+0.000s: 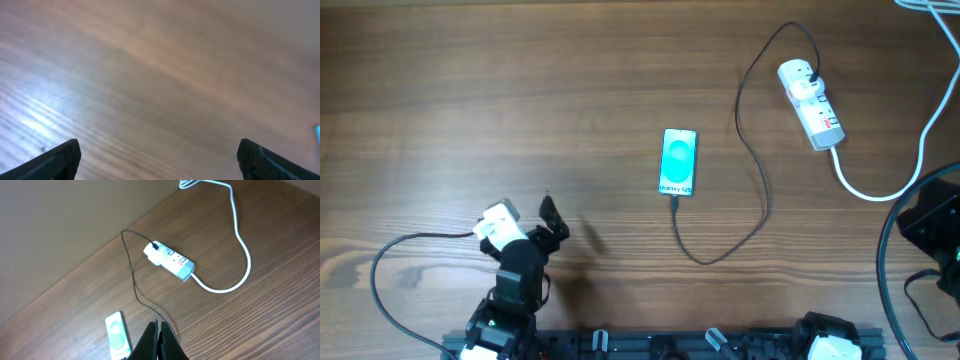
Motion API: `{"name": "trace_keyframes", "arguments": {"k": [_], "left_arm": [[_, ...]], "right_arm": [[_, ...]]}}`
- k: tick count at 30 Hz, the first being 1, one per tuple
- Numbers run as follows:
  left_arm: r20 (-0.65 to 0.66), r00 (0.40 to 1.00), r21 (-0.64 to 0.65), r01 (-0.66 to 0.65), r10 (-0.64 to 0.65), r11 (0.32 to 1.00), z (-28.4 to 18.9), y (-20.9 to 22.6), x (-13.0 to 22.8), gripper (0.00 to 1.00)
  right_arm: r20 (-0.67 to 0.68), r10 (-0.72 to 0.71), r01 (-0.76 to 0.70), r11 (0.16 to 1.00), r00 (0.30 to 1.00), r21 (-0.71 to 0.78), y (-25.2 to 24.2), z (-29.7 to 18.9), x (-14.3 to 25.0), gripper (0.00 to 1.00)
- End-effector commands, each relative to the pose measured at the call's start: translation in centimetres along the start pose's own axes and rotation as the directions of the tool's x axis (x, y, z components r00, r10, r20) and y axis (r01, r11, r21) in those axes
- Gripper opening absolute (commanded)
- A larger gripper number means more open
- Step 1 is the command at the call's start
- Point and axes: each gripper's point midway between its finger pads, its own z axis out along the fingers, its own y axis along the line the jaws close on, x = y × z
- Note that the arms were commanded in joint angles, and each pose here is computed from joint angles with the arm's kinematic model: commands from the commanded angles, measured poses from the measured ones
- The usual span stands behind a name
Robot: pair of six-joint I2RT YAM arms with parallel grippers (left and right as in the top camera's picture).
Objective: Plug charger to phone and switch on socket
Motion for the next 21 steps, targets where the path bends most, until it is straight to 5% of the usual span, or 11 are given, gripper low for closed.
{"name": "trace_keyframes", "arguments": {"k": [1, 7, 13, 21], "left_arm": [[-0.008, 1.0, -0.012, -0.01, 0.01, 1.0, 0.1, 0.3, 0.2, 1.0], [0.137, 0.987, 0.034, 0.079, -0.083, 0.996, -0.9, 0.0, -3.5, 1.0], [0.391, 0.89, 0.103, 0.209, -0.233, 0.972, -3.8, 1.2, -9.8, 1.0], [0.43, 0.867, 0.111, 0.226, -0.251, 0.968, -4.4, 1.5, -10.7, 1.0]], "right_arm": [[-0.032, -0.021, 0.018, 0.996, 0.999, -0.084, 1.4, -0.3, 0.7, 0.04], [-0.069, -0.048, 0.043, 0.996, 0.996, -0.072, 1.0, -0.4, 1.7, 0.04], [-0.09, -0.056, 0.047, 0.994, 0.994, -0.098, 1.4, -0.4, 2.1, 0.04], [-0.043, -0.157, 0.147, 0.972, 0.987, -0.181, 2.1, -2.7, 3.1, 0.04]]}}
